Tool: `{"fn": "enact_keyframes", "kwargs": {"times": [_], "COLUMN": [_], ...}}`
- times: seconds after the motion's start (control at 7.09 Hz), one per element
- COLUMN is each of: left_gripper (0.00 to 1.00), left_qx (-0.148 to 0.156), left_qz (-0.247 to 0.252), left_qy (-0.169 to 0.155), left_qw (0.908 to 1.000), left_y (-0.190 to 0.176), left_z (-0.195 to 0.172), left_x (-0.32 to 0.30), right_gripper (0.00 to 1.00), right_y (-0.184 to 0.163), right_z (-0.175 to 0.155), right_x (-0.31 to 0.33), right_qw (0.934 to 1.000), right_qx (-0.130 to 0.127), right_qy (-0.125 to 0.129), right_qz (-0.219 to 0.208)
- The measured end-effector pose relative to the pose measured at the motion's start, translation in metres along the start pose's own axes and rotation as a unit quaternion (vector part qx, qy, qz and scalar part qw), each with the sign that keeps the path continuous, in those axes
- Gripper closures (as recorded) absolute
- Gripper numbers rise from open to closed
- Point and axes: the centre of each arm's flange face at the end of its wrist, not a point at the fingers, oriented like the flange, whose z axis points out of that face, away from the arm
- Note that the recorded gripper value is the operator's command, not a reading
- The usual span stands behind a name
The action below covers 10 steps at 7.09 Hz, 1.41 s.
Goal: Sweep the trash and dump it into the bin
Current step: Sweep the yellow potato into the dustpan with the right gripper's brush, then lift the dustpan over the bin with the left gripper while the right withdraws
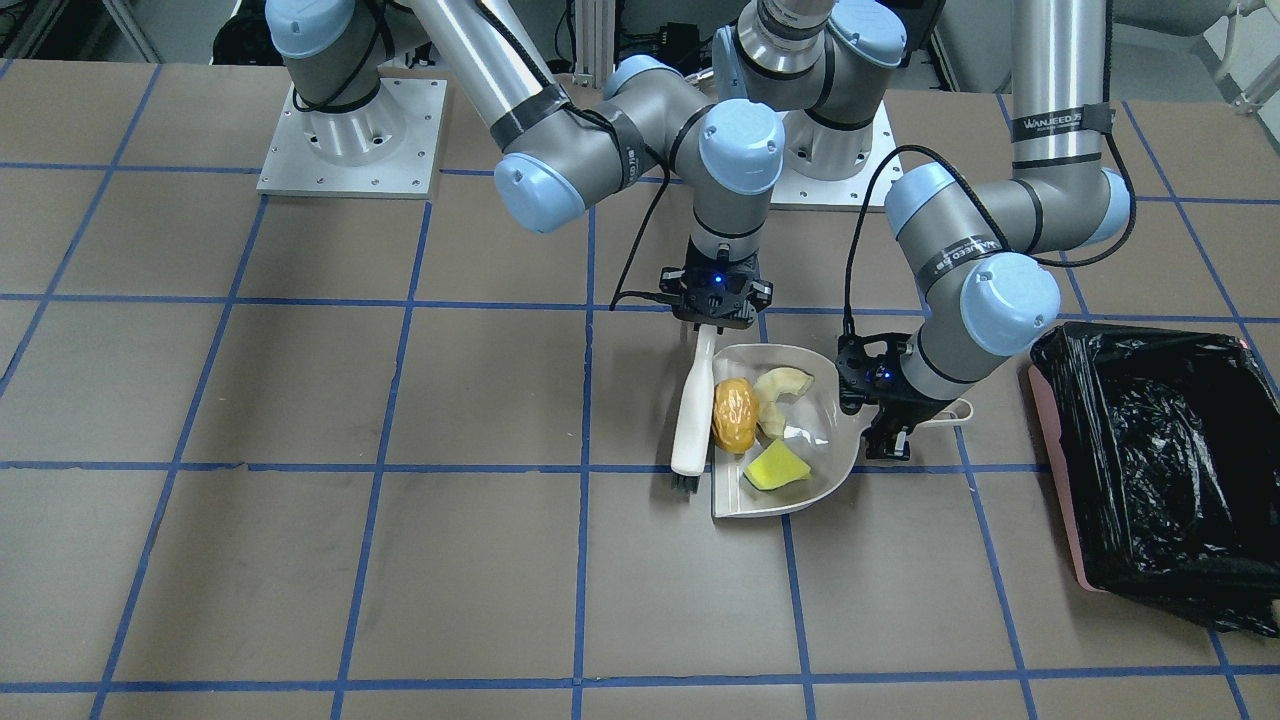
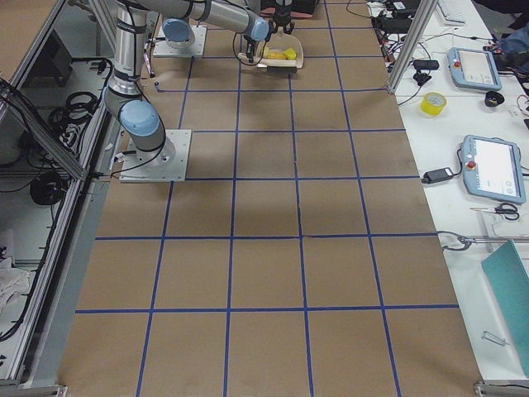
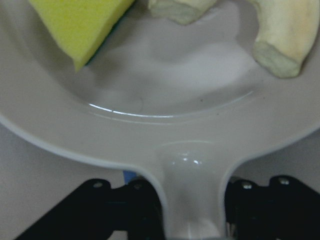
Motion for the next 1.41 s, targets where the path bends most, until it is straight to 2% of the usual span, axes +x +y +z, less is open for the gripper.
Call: {"fn": "enact_keyframes", "kwargs": {"times": [0.56,0.85,1.13,1.41], "left_gripper": [1.00,1.00,1.00,1.00], "left_qx": [0.003,0.033,0.077,0.107], "left_qz": [-0.004,-0.016,-0.035,-0.049], "left_qy": [-0.004,-0.013,-0.033,-0.045], "left_qw": [1.0000,0.9993,0.9958,0.9920], "left_y": [0.012,0.031,0.051,0.062], "left_z": [-0.002,-0.002,-0.006,-0.010], "left_x": [-0.001,0.000,-0.001,-0.001], "right_gripper": [1.00,1.00,1.00,1.00], "right_y": [-0.007,-0.006,-0.017,-0.059], "right_z": [-0.024,-0.024,-0.028,-0.065], "right_x": [-0.028,-0.028,-0.008,0.046], "right_qw": [0.9993,0.9994,0.9992,0.9962], "right_qx": [-0.012,-0.016,-0.023,-0.037], "right_qy": [-0.019,-0.015,0.031,0.076], "right_qz": [0.029,0.029,0.010,-0.025]}}
